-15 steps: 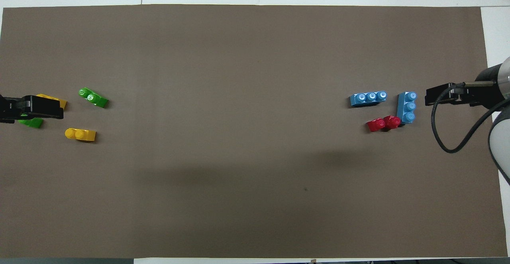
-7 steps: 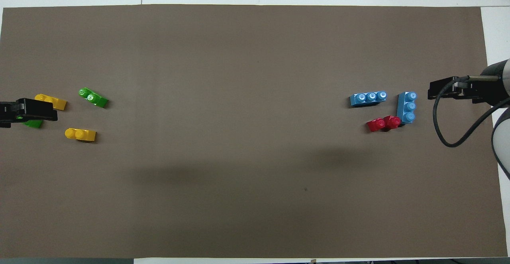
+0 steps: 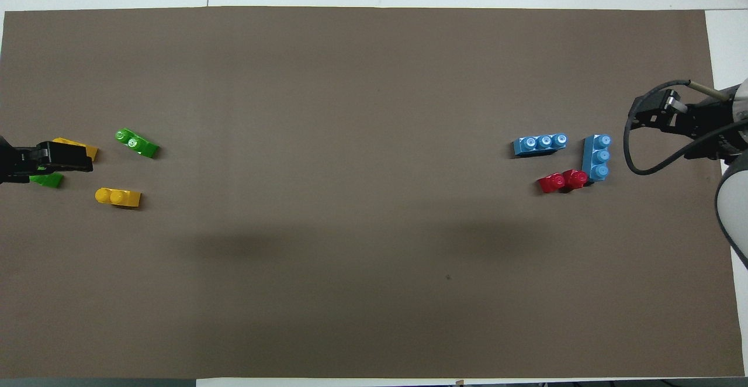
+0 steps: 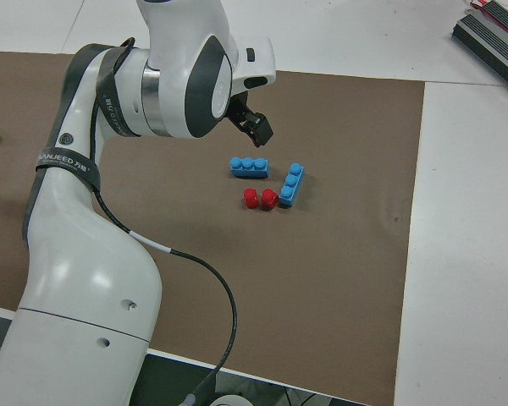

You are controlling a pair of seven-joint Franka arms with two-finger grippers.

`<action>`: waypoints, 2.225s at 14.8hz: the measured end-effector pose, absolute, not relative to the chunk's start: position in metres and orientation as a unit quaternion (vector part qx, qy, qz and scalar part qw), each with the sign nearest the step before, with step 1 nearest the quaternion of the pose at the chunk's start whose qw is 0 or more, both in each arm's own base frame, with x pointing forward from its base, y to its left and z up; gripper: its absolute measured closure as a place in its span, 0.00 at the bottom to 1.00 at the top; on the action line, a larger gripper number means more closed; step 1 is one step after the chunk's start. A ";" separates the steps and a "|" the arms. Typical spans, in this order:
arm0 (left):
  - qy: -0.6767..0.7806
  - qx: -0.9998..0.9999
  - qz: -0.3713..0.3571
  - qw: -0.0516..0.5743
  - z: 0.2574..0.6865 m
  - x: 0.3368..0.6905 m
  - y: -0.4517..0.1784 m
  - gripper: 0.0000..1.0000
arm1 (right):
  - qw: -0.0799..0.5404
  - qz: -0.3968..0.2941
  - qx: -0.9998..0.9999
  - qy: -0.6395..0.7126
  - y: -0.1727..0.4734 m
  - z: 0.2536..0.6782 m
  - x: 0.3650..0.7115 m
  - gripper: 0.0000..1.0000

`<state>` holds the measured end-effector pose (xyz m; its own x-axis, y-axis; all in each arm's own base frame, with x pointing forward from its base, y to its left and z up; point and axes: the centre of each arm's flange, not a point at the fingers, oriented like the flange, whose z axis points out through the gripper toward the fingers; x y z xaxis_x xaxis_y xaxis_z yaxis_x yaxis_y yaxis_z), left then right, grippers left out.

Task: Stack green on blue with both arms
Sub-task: 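Open the left gripper over the green brick while the right gripper opens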

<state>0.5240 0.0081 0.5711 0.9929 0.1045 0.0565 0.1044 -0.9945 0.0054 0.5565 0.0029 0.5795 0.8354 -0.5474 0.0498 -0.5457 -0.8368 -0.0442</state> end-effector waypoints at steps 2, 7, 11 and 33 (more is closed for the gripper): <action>0.077 0.997 0.030 0.002 0.560 0.528 0.015 0.00 | 0.036 -0.020 -0.935 0.353 0.004 0.574 0.565 0.00; 0.152 0.988 0.034 0.006 0.522 0.542 0.027 0.00 | 0.072 0.008 -0.862 0.502 0.003 0.556 0.604 0.00; 0.222 0.975 0.025 0.009 0.490 0.558 0.032 0.00 | 0.108 0.062 -0.815 0.566 -0.010 0.520 0.629 0.00; 0.422 0.906 0.025 0.023 0.355 0.657 0.065 0.00 | 0.118 0.170 -0.755 0.622 -0.041 0.388 0.659 0.00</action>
